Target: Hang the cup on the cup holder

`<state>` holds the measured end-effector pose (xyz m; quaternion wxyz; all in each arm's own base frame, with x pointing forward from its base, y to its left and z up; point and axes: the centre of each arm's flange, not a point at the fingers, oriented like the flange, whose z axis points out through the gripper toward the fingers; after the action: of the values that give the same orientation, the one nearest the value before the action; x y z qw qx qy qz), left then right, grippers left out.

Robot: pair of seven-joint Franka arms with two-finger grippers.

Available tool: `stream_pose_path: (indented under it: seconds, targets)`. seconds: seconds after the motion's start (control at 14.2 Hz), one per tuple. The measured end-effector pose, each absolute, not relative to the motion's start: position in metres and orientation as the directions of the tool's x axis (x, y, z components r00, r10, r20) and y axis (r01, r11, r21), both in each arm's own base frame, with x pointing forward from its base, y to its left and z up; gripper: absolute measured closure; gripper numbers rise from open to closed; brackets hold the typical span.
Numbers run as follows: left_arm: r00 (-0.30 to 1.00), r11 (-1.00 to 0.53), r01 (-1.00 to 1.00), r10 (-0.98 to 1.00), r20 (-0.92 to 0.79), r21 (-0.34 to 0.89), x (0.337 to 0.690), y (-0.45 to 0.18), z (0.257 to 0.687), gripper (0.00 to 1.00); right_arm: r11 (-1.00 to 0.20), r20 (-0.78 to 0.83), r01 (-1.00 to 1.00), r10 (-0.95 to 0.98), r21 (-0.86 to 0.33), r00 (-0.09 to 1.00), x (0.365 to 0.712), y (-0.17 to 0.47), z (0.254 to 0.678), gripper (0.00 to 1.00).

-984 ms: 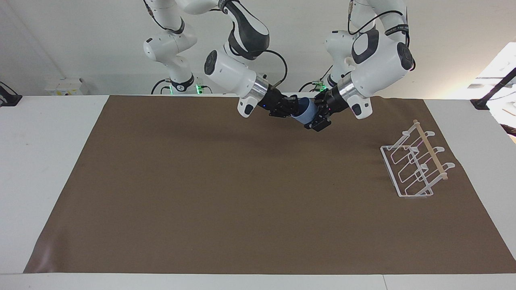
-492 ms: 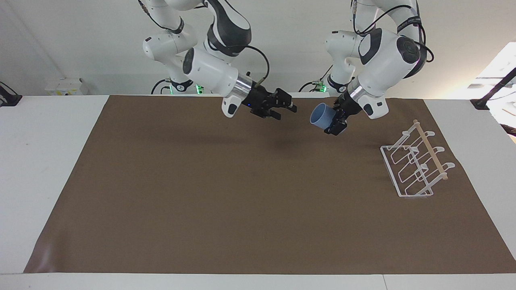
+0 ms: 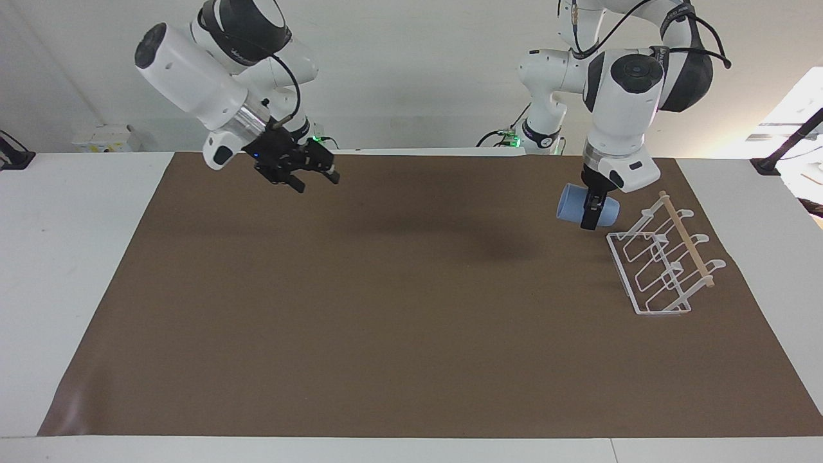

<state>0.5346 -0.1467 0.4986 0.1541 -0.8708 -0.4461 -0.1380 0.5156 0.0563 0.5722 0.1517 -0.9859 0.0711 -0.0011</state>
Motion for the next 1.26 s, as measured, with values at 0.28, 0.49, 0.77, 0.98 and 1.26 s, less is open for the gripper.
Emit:
stream_pose_path:
  seconds: [0.28, 0.49, 0.77, 0.98, 1.26]
  targets:
    - [0.608, -0.543, 0.767, 0.448, 0.655, -0.341, 0.566, -0.124, 0.486, 0.23, -0.999, -0.001, -0.04, -0.04, 0.017, 0.999, 0.507, 0.025, 0.632, 0.0]
    - [0.592, -0.492, 0.755, 0.226, 0.774, -0.434, 0.587, -0.116, 0.493, 0.23, -0.997, -0.069, -0.008, -0.013, 0.071, 0.998, 0.511, -0.004, 0.668, 0.0]
    - [0.586, -0.459, 0.74, 0.081, 0.806, -0.492, 0.599, -0.114, 0.486, 0.23, -0.995, -0.117, 0.019, 0.008, 0.097, 0.993, 0.523, -0.03, 0.648, 0.0]
    - [0.55, -0.432, 0.761, 0.032, 0.835, -0.484, 0.609, -0.115, 0.459, 0.23, -0.991, -0.13, 0.039, 0.022, 0.13, 0.991, 0.528, -0.027, 0.642, 0.0]
    - [0.457, -0.366, 0.83, 0.013, 0.889, -0.422, 0.616, -0.11, 0.412, 0.23, -0.992, -0.126, 0.026, 0.01, 0.127, 0.992, 0.529, -0.033, 0.645, 0.0]
